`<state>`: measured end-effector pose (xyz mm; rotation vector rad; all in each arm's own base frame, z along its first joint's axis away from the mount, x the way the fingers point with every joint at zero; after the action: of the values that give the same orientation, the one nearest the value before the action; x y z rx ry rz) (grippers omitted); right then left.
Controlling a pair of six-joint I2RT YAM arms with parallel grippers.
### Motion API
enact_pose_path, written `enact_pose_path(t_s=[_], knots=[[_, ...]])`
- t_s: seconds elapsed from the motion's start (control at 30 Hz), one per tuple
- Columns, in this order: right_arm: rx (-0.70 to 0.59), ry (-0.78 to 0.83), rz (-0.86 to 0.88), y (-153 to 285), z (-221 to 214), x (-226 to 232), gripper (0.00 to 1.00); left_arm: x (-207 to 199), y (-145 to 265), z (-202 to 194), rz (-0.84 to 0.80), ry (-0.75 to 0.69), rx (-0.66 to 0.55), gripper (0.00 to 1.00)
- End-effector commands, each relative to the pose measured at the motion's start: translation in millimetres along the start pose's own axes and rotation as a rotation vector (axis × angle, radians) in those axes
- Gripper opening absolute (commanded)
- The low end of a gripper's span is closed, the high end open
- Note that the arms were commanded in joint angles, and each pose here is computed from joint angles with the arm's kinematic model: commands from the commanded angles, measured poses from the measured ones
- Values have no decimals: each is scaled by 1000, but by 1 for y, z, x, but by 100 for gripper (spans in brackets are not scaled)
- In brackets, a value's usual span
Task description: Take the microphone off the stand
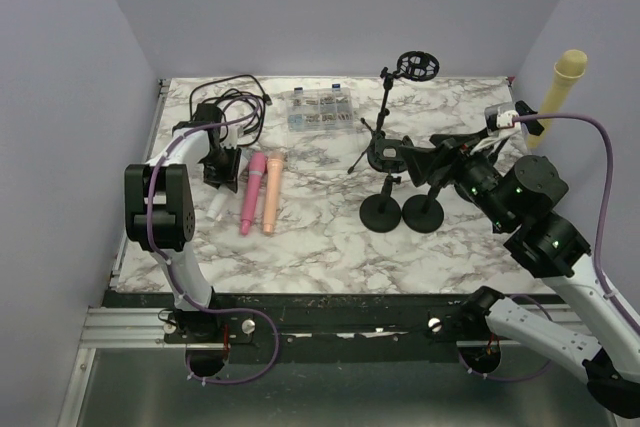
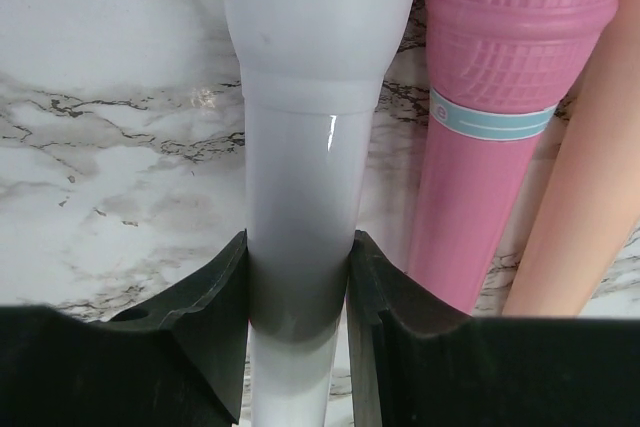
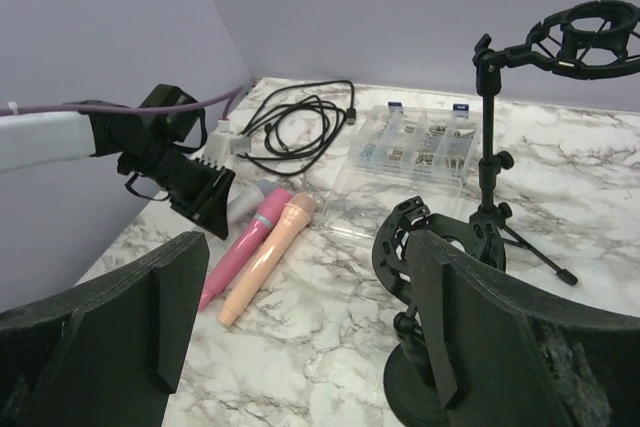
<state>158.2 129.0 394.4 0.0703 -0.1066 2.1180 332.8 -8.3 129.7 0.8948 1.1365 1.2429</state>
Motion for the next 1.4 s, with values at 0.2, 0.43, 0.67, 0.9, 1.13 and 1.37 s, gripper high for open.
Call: enact_pose_path(t_s=[0.2, 0.43, 0.67, 0.9, 1.13, 1.37], knots=[[12, -3, -3, -7, 2, 2, 88, 6, 0, 1, -81, 90, 52, 42], [32, -18, -11, -16, 2, 3, 88, 1, 4, 2, -132, 105, 48, 49], [76, -3, -64, -33, 0, 1, 88, -1, 24, 5, -117, 109, -10, 53], [149, 55, -166, -59, -5, -5, 88, -11, 66, 7, -158, 102, -145, 56], [231, 98, -299, -90, -22, -14, 88, -37, 109, 4, -341, 67, -288, 99], [295, 97, -435, -138, -41, -17, 88, -81, 152, -12, -584, -52, -413, 98]])
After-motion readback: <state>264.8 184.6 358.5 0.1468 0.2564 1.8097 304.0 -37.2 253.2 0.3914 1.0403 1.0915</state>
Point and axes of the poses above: each gripper's point midway between its finger pads, its own y axis back along the fingers, its own x axis along the line the jaws close on, z = x × y, the point moved 9 cm from there along y, back along the fingers, and after that the axes turned 11 degrees about y, right-handed, at the moved point
